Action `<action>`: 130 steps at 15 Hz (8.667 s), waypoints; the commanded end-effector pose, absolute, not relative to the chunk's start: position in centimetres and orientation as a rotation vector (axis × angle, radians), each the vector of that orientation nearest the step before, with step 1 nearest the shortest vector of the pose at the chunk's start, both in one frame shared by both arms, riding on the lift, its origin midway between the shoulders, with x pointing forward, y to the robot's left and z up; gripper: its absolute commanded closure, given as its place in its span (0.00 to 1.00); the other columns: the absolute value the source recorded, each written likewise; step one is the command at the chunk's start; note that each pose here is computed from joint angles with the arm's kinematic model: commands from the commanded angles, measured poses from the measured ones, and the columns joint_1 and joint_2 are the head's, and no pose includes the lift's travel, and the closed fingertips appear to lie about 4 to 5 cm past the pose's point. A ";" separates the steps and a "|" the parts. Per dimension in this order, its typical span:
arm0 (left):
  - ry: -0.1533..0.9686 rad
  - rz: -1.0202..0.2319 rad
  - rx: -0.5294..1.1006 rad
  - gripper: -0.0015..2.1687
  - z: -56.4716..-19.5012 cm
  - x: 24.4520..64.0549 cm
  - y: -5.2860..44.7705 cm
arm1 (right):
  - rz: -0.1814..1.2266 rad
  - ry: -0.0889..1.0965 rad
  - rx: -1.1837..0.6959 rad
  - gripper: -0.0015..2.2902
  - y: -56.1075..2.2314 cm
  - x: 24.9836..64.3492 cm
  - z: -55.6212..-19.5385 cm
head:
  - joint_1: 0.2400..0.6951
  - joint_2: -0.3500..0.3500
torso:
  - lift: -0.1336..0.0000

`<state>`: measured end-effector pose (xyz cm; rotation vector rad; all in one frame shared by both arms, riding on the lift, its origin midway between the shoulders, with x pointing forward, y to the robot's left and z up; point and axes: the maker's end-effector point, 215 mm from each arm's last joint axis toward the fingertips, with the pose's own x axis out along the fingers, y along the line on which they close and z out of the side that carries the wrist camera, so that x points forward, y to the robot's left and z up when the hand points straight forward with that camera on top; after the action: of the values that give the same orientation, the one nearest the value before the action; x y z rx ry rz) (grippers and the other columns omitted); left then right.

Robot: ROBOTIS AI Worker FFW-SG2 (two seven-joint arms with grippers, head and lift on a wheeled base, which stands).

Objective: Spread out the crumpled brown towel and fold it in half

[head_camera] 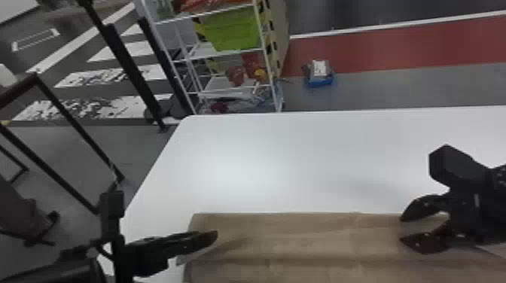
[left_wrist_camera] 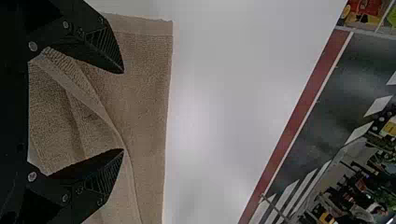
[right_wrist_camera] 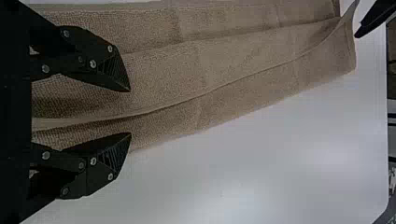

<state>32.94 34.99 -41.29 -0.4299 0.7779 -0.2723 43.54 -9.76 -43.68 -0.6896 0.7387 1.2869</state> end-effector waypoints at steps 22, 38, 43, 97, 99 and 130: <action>0.817 -0.269 -0.397 0.16 -42.4 32.9 33.9 | 1.380 0.716 -0.571 0.63 -12.1 34.3 -42.2 | 1.00 0.98 | 0.07; 0.764 -0.355 -0.354 0.16 -41.1 32.7 31.1 | 1.041 0.704 -0.192 0.05 -25.4 40.7 -37.8 | 1.00 0.76 | 0.07; 0.778 -0.381 -0.360 0.23 -42.3 32.5 29.9 | 0.940 0.644 -0.121 0.06 -31.1 43.9 -37.9 | 1.00 0.54 | 0.07; 0.893 -0.197 -0.293 0.97 -43.8 30.6 31.4 | 1.048 0.875 -0.797 0.26 -34.1 34.2 -42.6 | 1.00 0.46 | 0.07; 0.892 -0.196 -0.289 0.97 -43.8 30.7 31.4 | 1.058 0.894 -0.813 0.26 -34.2 33.8 -43.1 | 1.00 0.44 | 0.07; 0.898 -0.198 -0.288 0.97 -44.0 30.6 31.3 | 1.017 0.887 -0.857 0.63 -36.8 35.4 -41.7 | 1.00 0.36 | 0.07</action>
<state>30.55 31.47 -43.94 -0.2846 0.8989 -0.1965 36.22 -36.83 -41.24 -0.8653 0.8704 0.9976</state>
